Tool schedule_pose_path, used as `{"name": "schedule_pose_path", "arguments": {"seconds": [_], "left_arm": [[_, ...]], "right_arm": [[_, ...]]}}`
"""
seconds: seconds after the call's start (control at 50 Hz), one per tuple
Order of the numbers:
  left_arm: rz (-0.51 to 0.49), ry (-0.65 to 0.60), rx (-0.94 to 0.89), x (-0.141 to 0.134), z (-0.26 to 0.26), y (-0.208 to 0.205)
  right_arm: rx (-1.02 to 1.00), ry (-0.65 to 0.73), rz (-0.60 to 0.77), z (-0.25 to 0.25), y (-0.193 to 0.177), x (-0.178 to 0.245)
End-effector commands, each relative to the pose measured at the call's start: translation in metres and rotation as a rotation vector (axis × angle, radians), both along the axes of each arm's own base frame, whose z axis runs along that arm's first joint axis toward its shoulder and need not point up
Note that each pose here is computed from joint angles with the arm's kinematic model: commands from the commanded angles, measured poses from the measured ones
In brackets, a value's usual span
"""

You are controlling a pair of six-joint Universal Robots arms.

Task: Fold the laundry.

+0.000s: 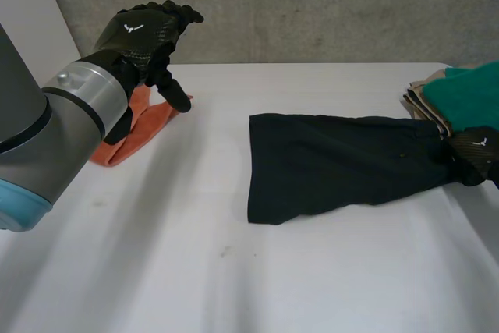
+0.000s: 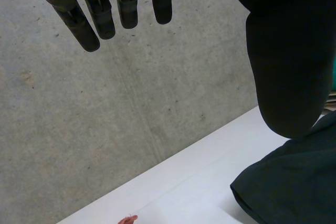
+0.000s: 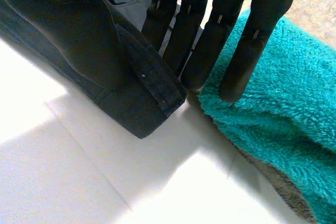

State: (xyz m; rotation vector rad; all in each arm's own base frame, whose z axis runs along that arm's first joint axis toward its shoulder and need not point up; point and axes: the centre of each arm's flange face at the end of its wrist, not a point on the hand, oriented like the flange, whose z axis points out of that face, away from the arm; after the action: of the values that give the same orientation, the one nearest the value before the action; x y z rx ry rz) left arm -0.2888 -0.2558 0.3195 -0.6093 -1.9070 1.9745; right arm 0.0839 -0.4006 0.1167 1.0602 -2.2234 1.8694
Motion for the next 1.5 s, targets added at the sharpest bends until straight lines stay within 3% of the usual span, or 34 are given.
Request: {"name": "schedule_pose_path", "arguments": {"seconds": [0.02,0.1,0.22,0.3,0.4,0.48,0.58,0.64,0.74,0.82,0.88,0.98,1.04,1.1,1.3,1.42,1.5], "left_arm": [[0.008,0.005,-0.005,0.002,0.002,-0.002],[0.016,0.006,-0.007,0.004,0.003,-0.004],[0.043,0.012,-0.016,0.013,0.007,-0.012],[0.071,0.021,-0.025,0.021,0.012,-0.016],[0.090,0.031,-0.015,0.028,0.011,-0.020],[0.089,0.026,0.000,0.028,0.007,-0.020],[0.078,0.013,0.010,0.023,0.000,-0.019],[0.074,0.009,0.000,0.019,0.000,-0.022],[0.061,0.019,-0.057,0.006,0.010,-0.036],[0.052,0.020,-0.084,-0.023,0.013,-0.044],[0.022,0.012,-0.082,-0.050,0.008,-0.044],[-0.080,-0.050,-0.043,-0.097,-0.020,-0.035],[-0.172,-0.128,-0.002,-0.132,-0.058,-0.026],[-0.188,-0.199,0.023,-0.146,-0.093,-0.027],[-0.131,-0.436,0.088,-0.143,-0.165,-0.032],[-0.136,-0.512,0.080,-0.139,-0.162,-0.027],[-0.143,-0.529,0.050,-0.140,-0.155,-0.025]], "right_arm": [[-0.043,0.033,-0.002,0.014,-0.003,-0.002],[-0.094,0.051,0.015,0.032,-0.005,0.008],[-0.266,0.106,0.148,0.085,0.009,0.082],[-0.337,0.095,0.322,0.103,0.041,0.147],[-0.372,0.099,0.608,0.085,0.101,0.229],[-0.364,0.149,0.725,0.055,0.127,0.263],[-0.277,0.226,0.740,0.038,0.136,0.274],[-0.230,0.146,0.776,0.051,0.141,0.274],[-0.193,-0.135,0.672,0.117,0.131,0.264],[-0.106,-0.402,0.449,0.147,0.095,0.234],[-0.105,-0.480,0.321,0.155,0.070,0.214],[-0.068,-0.477,0.196,0.153,0.049,0.190],[0.005,-0.459,0.184,0.136,0.040,0.191],[0.079,-0.445,0.183,0.116,0.036,0.195],[0.250,-0.380,0.176,0.042,0.039,0.212],[0.264,-0.261,0.170,0.012,0.041,0.214],[0.211,-0.207,0.156,0.021,0.038,0.211]]}}
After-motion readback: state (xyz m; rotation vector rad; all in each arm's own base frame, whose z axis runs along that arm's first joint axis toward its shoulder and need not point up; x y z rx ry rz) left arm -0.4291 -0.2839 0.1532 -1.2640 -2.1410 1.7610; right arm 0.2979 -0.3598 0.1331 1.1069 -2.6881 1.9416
